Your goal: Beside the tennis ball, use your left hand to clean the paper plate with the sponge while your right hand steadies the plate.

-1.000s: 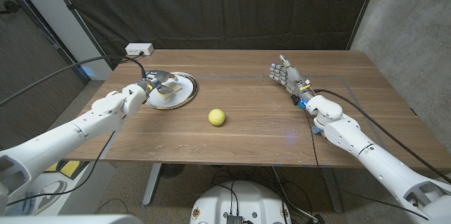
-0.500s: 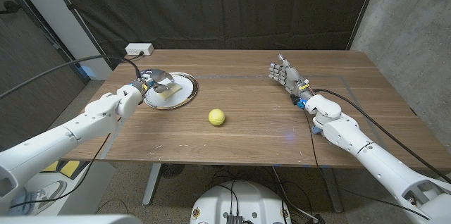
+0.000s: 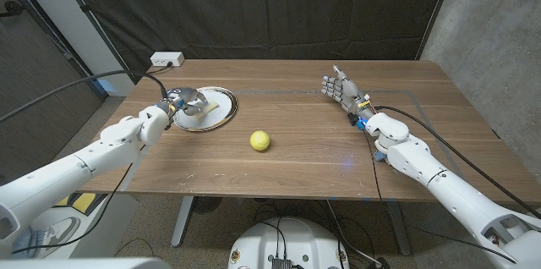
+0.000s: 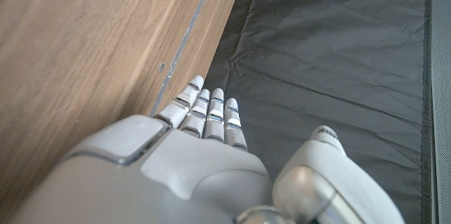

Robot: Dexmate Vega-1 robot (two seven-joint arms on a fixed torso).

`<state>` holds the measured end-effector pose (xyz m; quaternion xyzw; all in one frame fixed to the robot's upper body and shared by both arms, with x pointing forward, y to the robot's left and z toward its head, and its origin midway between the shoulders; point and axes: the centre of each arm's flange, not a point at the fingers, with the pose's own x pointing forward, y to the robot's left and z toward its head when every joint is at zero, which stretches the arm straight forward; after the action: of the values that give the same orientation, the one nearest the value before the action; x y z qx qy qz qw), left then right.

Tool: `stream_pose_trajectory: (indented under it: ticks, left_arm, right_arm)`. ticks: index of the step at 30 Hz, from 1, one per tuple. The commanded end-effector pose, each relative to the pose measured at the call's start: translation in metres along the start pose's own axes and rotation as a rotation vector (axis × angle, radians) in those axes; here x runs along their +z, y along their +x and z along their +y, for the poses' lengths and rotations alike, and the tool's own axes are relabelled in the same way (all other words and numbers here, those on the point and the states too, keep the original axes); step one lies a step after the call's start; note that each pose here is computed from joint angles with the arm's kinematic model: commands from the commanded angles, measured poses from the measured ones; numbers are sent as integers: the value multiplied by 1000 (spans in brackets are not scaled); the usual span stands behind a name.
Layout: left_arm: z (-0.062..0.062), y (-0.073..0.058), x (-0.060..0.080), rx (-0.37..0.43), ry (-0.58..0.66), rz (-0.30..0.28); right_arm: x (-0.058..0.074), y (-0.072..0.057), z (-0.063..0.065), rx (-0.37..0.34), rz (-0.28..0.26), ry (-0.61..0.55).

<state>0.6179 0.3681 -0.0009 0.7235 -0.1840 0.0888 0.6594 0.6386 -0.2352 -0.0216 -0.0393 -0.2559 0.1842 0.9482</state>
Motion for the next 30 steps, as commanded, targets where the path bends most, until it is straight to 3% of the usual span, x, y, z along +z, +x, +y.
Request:
stream_pose_trajectory:
  ticks: [1,8,16,21,25,30]
  left_arm:
    - [-18,-1,0,-36,-43,12]
    - [-20,-5,-6,-43,-45,35]
    - [-14,-11,-12,-27,-49,50]
    - [-11,-5,-11,-24,-57,40]
    - [-9,0,-2,-20,-52,10]
    - [-6,4,2,-19,-50,-3]
  right_arm:
    - [0,1,-1,4,3,-4]
    - [-1,2,-1,13,11,-7]
    - [-3,2,1,16,7,-4]
    - [-4,-1,3,20,2,-5]
    - [-1,-4,8,27,-27,-33]
    - [10,-5,23,70,-103,-88]
